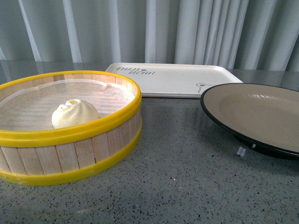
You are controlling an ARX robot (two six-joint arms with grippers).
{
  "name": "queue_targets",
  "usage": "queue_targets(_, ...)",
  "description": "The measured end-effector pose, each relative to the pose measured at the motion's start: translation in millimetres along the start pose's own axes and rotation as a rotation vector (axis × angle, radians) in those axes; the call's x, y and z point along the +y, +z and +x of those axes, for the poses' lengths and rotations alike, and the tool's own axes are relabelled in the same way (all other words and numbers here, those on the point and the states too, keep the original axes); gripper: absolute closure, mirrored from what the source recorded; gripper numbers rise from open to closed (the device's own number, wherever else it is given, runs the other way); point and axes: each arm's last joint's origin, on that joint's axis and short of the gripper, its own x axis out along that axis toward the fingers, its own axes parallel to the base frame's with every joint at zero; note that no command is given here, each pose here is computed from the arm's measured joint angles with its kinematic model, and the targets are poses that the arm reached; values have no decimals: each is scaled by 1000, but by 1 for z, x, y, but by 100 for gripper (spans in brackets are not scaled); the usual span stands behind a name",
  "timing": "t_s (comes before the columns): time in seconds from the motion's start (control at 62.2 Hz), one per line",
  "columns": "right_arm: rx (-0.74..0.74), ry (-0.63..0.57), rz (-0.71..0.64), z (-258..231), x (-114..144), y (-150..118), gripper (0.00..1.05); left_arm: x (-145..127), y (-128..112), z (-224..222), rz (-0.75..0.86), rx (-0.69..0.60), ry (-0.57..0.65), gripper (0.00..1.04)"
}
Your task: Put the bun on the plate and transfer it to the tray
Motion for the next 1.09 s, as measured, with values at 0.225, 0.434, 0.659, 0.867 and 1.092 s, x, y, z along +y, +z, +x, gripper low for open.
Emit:
queue_targets(0.225,0,0,0,0,0,0,9,0,-2,1,-28,91,105,7)
queue_targets(0.434,0,0,0,0,0,0,9,1,-3,8,-101,243,421,7)
queue_targets(0.659,0,0,0,0,0,0,9,-4,14,18,-207,137,405,7)
queue_targets(0.867,0,0,0,0,0,0,9,-11,45,48,-210,110,322,7)
queue_targets(1.092,0,0,0,0,0,0,9,-27,109,111,-128,188,190,7)
